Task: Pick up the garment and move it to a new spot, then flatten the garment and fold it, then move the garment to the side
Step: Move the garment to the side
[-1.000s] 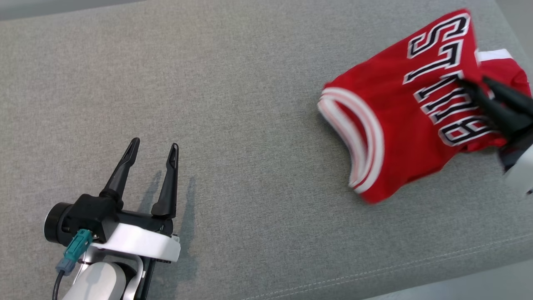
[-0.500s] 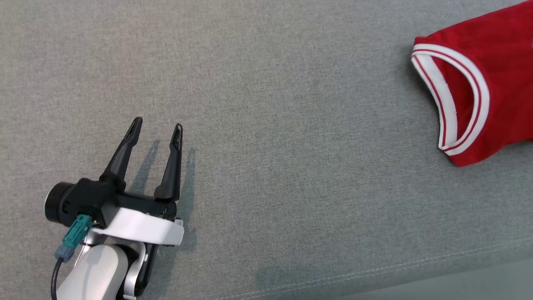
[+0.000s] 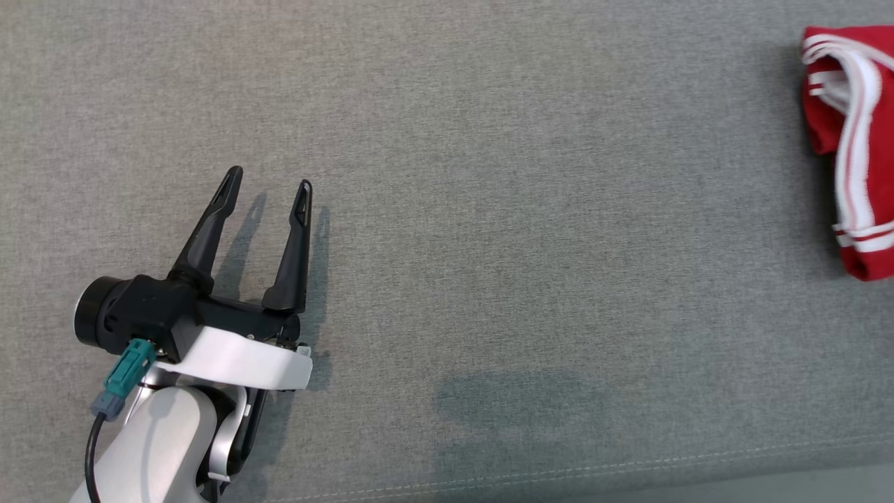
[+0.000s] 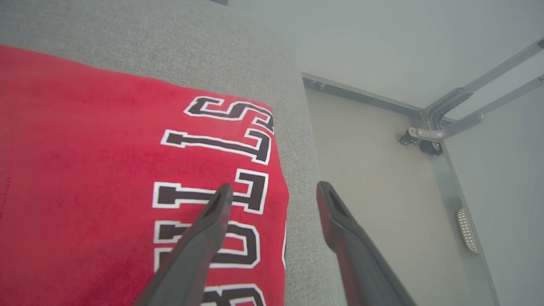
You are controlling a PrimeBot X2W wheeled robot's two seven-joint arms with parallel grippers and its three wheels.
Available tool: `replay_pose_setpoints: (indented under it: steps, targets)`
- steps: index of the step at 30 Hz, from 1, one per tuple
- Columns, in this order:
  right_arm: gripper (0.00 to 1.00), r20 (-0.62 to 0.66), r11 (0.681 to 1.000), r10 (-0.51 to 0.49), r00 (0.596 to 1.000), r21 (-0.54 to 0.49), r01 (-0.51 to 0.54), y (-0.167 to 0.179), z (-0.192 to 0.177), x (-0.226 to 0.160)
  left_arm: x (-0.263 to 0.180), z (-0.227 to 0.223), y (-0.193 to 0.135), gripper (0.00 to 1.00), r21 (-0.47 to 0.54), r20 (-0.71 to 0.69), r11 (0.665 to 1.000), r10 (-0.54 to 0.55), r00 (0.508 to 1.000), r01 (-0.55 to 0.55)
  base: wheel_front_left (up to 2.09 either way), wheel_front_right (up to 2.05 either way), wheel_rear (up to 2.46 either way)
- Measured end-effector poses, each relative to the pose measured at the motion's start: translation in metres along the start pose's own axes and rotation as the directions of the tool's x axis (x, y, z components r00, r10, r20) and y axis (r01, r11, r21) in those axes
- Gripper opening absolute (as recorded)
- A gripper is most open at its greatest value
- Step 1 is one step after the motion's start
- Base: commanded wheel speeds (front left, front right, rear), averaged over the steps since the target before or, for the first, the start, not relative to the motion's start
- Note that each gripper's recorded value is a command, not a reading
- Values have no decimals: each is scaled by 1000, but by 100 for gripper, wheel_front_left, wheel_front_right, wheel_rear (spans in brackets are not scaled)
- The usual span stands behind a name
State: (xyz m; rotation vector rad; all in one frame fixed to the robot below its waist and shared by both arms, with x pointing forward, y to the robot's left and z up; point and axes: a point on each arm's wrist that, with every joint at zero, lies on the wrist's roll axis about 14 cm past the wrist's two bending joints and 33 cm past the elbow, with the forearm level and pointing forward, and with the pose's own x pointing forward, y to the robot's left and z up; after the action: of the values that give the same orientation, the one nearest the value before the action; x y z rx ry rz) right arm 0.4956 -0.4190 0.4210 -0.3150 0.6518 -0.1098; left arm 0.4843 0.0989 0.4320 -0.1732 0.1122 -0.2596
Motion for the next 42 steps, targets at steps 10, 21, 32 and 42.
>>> replay_pose_setpoints:
  steps: [10,21,32,42]
  targets:
    - [100,240,994,-17,971,106,-9,17,34,0,-3,16,7,100,24,35,1000,18,999,-19,0,0,0]
    - [100,688,967,62,723,137,-214,93,144,-79,-35,62,20,100,63,119,995,72,990,-80,0,0,0]
    - [100,761,915,106,640,177,-362,178,133,-155,-83,92,37,100,63,173,980,173,970,-186,0,0,0]
    - [100,689,906,91,719,243,-348,191,80,-177,-125,90,43,100,50,166,971,224,960,-235,0,0,0]
